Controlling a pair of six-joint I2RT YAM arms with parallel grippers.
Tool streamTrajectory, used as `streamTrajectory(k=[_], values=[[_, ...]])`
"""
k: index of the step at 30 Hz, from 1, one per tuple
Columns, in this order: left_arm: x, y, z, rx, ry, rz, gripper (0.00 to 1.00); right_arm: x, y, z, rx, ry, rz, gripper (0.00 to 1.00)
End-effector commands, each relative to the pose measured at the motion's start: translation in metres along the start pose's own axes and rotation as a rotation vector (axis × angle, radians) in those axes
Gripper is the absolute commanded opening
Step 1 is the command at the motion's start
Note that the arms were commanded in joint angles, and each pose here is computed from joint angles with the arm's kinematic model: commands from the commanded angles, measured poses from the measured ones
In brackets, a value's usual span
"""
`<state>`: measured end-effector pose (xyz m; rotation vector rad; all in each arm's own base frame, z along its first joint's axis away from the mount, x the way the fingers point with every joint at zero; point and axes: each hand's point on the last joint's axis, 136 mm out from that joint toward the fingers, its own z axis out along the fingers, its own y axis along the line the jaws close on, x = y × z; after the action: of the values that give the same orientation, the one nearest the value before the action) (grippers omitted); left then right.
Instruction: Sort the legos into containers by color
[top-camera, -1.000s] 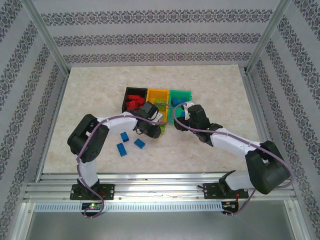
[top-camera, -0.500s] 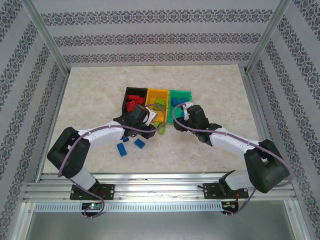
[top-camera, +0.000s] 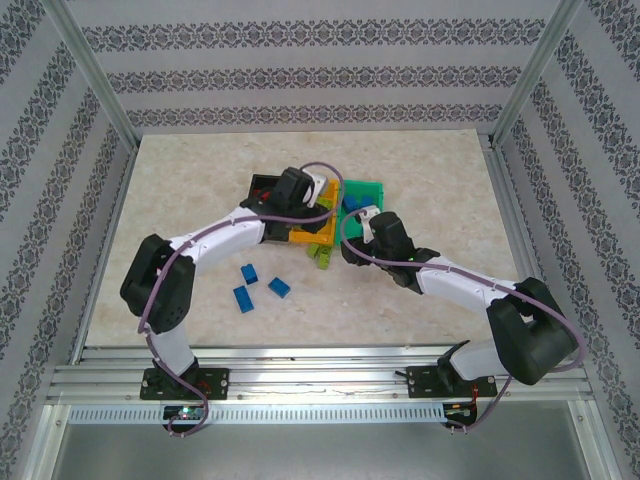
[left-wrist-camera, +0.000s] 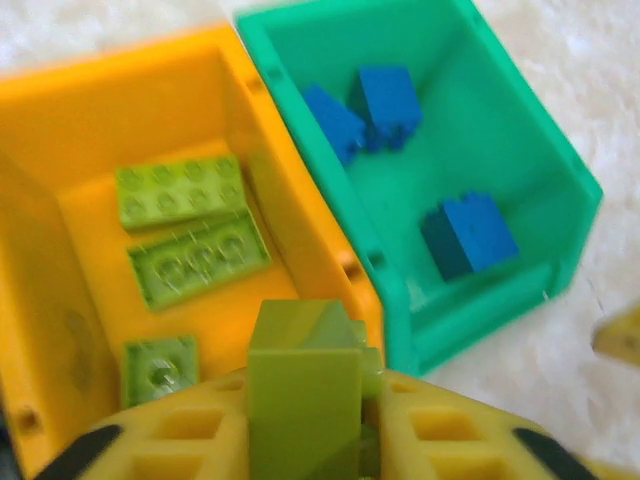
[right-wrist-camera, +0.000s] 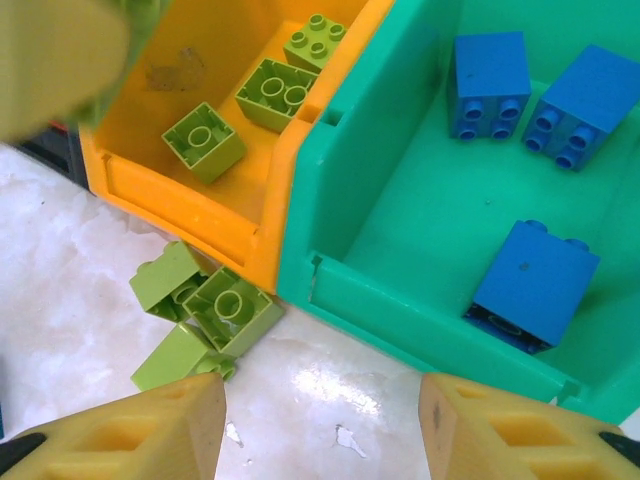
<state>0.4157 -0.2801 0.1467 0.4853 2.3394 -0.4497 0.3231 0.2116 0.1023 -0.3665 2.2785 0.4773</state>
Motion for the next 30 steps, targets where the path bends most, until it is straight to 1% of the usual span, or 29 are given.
streamTrajectory(k=[1, 3, 6, 9, 11, 16, 19, 24, 27, 30], values=[[0.007, 0.024, 0.005, -0.061, 0.081, -0.051, 0.51, -0.009, 0.014, -0.001, -0.045, -0.023, 0.002, 0.54], [0.008, 0.021, 0.009, -0.043, 0.092, -0.048, 0.59, -0.009, 0.018, -0.002, -0.064, -0.023, 0.005, 0.54], [0.013, 0.018, 0.008, -0.008, 0.079, -0.073, 0.65, -0.009, 0.028, -0.001, -0.093, -0.026, 0.001, 0.54], [0.020, 0.020, 0.001, 0.025, 0.039, -0.103, 0.66, -0.005, 0.035, 0.004, -0.107, -0.002, -0.011, 0.54], [0.022, 0.018, -0.010, 0.039, -0.004, -0.104, 0.66, -0.001, 0.040, 0.008, -0.117, 0.015, -0.013, 0.54], [0.042, 0.025, -0.037, 0.025, -0.112, -0.097, 0.66, 0.010, 0.052, 0.025, -0.153, 0.081, 0.049, 0.54], [0.056, 0.030, -0.050, 0.013, -0.142, -0.083, 0.66, 0.018, 0.055, 0.034, -0.167, 0.114, 0.101, 0.54], [0.079, 0.037, -0.060, -0.005, -0.206, -0.078, 0.66, 0.026, 0.057, 0.045, -0.160, 0.156, 0.132, 0.55], [0.079, 0.036, -0.063, 0.008, -0.231, -0.085, 0.68, 0.032, 0.059, 0.051, -0.150, 0.179, 0.132, 0.55], [0.080, 0.035, -0.061, 0.010, -0.212, -0.076, 0.68, 0.035, 0.066, 0.057, -0.166, 0.206, 0.124, 0.55]])
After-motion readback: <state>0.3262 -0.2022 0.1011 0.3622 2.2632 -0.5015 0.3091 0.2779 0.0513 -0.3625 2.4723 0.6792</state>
